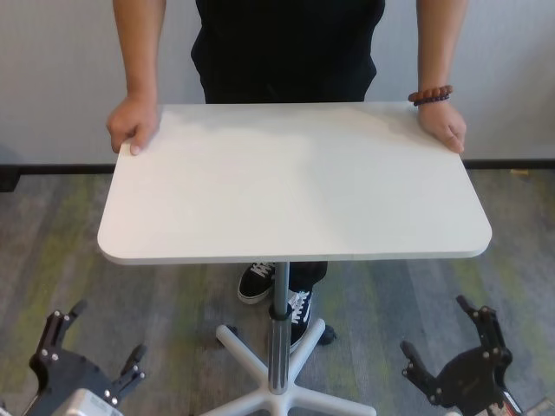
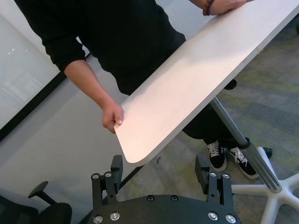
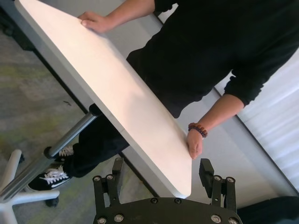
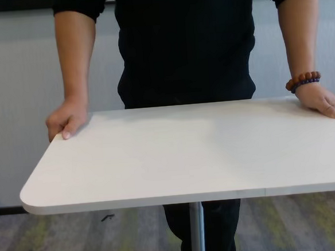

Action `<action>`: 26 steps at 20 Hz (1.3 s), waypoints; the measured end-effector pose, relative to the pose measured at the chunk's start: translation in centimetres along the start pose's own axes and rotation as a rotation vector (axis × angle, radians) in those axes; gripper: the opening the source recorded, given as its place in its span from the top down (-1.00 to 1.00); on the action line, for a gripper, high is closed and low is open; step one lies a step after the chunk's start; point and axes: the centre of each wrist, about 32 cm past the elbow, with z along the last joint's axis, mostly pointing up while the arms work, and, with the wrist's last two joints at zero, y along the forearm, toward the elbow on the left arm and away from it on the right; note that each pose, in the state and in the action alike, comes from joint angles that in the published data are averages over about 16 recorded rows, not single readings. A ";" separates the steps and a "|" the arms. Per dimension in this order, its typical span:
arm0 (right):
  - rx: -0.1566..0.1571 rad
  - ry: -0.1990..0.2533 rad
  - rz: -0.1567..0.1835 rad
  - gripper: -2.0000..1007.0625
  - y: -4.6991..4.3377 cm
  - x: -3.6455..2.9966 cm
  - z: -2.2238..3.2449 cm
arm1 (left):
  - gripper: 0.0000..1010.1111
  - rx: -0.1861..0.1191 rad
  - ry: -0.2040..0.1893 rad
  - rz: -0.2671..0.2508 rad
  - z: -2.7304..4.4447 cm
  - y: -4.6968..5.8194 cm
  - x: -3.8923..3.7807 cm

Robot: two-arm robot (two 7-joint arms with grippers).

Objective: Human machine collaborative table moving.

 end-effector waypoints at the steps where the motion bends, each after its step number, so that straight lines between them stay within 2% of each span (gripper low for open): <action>1: 0.003 0.003 -0.004 -1.00 -0.24 -0.03 0.13 | -0.98 -0.002 0.000 0.001 0.12 0.2 0.03; 6: 0.014 0.014 -0.023 -1.00 -1.19 -0.06 0.63 | -0.98 -0.016 0.008 0.008 0.67 1.1 0.36; 12: 0.027 0.020 -0.041 -1.00 -1.75 0.00 0.99 | -0.98 -0.026 0.051 0.029 1.02 1.5 1.08; 20: 0.034 0.009 -0.058 -1.00 -1.75 0.10 1.20 | -0.98 -0.039 0.111 0.056 1.15 0.9 2.11; 26: 0.023 -0.018 -0.072 -1.00 -1.71 0.04 1.30 | -0.98 -0.044 0.116 0.059 1.07 0.0 2.35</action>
